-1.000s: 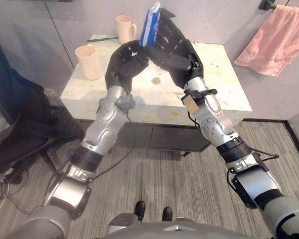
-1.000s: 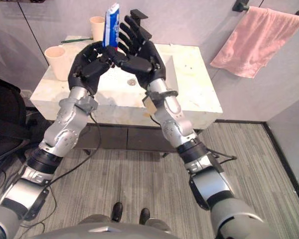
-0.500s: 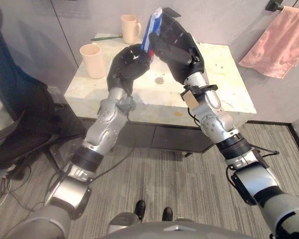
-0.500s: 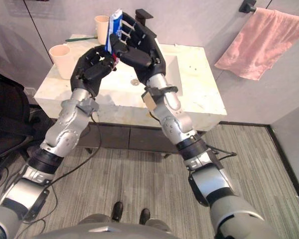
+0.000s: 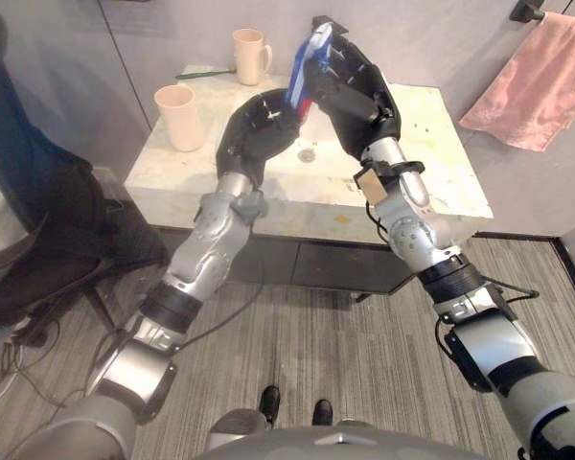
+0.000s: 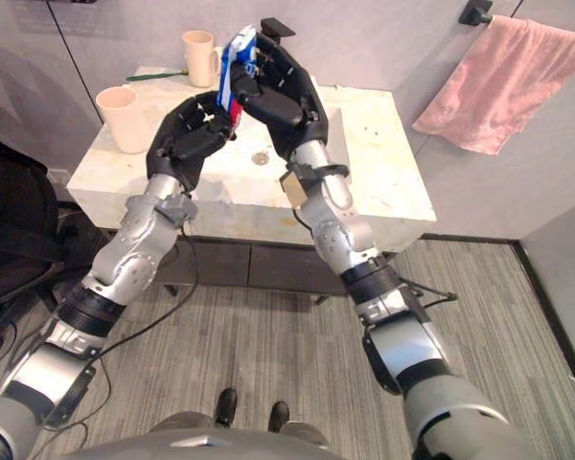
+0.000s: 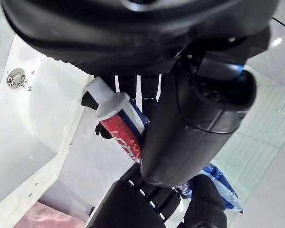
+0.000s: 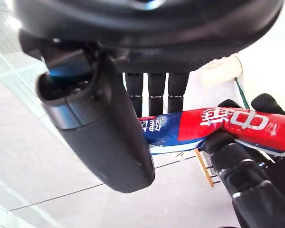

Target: Organize the bathroom.

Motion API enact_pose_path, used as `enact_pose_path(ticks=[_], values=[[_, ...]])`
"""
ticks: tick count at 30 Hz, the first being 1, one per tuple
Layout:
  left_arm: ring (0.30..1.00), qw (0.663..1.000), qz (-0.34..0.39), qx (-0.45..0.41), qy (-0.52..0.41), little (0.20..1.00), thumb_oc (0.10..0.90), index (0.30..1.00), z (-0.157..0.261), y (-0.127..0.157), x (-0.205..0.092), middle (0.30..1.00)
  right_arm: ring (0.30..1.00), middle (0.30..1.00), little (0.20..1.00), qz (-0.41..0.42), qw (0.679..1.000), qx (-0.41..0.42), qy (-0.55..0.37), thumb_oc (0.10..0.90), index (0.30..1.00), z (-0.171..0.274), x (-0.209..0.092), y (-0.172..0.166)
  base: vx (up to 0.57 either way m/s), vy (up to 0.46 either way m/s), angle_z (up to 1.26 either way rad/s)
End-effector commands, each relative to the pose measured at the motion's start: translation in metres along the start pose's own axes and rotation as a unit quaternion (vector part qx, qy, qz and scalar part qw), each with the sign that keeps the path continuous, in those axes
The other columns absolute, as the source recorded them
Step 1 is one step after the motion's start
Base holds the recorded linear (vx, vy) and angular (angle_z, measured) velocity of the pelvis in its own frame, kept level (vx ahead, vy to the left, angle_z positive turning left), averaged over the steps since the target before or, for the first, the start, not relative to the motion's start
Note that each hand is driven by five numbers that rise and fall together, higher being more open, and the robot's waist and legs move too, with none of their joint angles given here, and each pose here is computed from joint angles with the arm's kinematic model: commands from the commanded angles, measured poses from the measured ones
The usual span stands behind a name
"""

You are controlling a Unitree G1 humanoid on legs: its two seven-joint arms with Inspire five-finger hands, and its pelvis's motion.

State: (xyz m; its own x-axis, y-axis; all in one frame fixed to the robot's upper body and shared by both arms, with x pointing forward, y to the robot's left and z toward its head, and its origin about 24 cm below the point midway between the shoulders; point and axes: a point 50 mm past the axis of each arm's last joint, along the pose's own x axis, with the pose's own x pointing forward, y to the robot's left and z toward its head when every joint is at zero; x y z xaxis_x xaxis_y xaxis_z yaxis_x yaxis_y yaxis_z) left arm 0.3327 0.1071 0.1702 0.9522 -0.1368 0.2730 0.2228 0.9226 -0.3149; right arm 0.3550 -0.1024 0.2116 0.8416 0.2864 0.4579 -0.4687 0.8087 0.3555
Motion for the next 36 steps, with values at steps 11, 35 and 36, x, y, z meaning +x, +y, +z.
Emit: enact_pose_path(ticks=[11,35,36], values=[[0.9,0.993,-0.044,0.075,-0.074,0.9,0.8,0.9,0.042,0.0,0.016,0.9,0.3,0.3,0.3,0.071,0.976,-0.085,-0.186,0.4,0.3,0.09,0.026,0.025,-0.01,0.014,0.05],[0.9,0.937,-0.291,-0.035,0.192,0.9,0.8,0.9,-0.024,0.051,-0.114,0.9,0.3,0.3,0.3,-0.053,0.864,-0.341,-0.365,0.4,0.3,0.21,-0.013,-0.015,0.09,-0.036,0.57],[0.9,0.919,-0.332,-0.05,0.207,0.9,0.8,0.9,-0.033,0.04,-0.123,0.9,0.3,0.3,0.3,-0.05,0.859,-0.351,-0.37,0.4,0.3,0.211,-0.013,-0.013,0.13,-0.097,0.58]])
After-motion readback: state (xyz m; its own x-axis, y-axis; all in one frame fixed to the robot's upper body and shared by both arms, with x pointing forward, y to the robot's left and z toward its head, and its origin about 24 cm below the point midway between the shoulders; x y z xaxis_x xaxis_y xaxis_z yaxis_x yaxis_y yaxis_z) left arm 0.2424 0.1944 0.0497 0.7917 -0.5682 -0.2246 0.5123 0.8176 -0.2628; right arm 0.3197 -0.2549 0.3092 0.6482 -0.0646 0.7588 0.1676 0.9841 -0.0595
